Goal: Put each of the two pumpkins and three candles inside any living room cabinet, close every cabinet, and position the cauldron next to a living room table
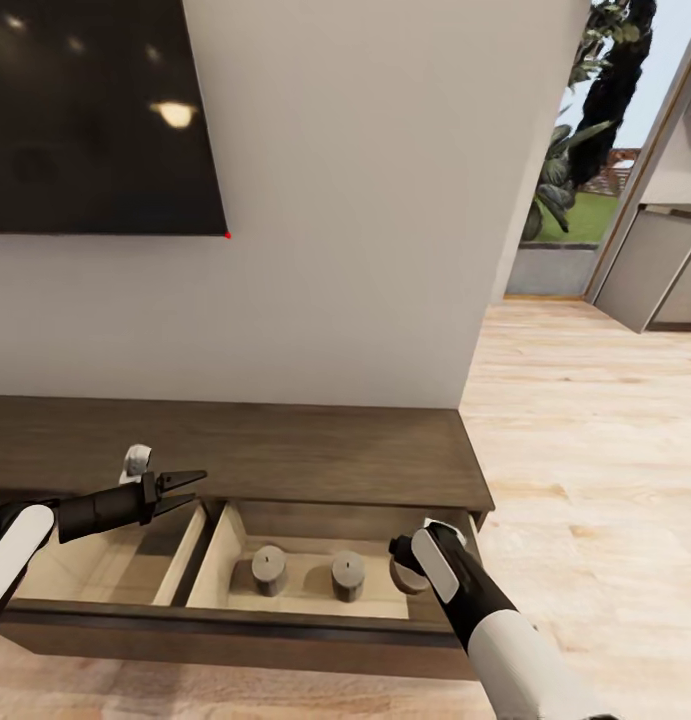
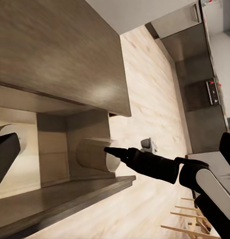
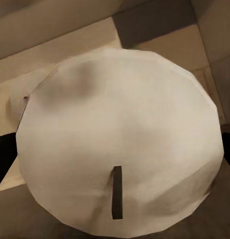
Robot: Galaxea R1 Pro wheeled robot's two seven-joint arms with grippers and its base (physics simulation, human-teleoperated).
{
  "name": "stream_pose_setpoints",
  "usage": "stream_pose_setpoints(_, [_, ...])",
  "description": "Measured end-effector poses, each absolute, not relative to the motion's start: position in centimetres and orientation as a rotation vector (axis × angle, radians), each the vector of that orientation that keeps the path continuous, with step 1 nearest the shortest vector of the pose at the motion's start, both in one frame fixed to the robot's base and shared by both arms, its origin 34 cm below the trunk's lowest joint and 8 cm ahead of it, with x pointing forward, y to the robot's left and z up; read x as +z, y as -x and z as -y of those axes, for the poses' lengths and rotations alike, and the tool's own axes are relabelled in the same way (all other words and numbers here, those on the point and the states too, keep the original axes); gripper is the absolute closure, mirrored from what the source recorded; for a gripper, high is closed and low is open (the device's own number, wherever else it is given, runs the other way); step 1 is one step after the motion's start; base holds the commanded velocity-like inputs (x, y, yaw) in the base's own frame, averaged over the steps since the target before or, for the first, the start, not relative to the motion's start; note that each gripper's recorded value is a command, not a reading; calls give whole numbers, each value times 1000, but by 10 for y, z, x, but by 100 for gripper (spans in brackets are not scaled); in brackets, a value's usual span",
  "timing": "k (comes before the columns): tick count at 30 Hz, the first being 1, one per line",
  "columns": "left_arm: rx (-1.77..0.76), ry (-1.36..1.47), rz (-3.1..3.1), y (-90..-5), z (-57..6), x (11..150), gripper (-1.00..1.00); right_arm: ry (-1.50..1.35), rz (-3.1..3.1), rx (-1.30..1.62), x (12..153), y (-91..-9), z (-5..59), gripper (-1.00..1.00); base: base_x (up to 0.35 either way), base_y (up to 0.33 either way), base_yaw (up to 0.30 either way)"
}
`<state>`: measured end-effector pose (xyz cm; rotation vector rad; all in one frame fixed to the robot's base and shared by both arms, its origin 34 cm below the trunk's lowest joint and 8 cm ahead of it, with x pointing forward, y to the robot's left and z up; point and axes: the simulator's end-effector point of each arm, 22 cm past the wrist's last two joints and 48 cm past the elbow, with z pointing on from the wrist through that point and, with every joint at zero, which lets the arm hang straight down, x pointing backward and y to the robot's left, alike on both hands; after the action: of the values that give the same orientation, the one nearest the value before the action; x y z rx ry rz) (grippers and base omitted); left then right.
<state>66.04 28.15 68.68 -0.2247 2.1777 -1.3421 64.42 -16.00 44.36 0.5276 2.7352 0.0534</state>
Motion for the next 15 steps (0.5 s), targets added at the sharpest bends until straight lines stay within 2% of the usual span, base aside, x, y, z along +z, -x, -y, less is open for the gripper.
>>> stream_pose_setpoints(15, [-1342, 224, -2177, -654, -281, 655, -100, -530, -2734, 45, 410, -638, 161, 100, 0, 0, 0])
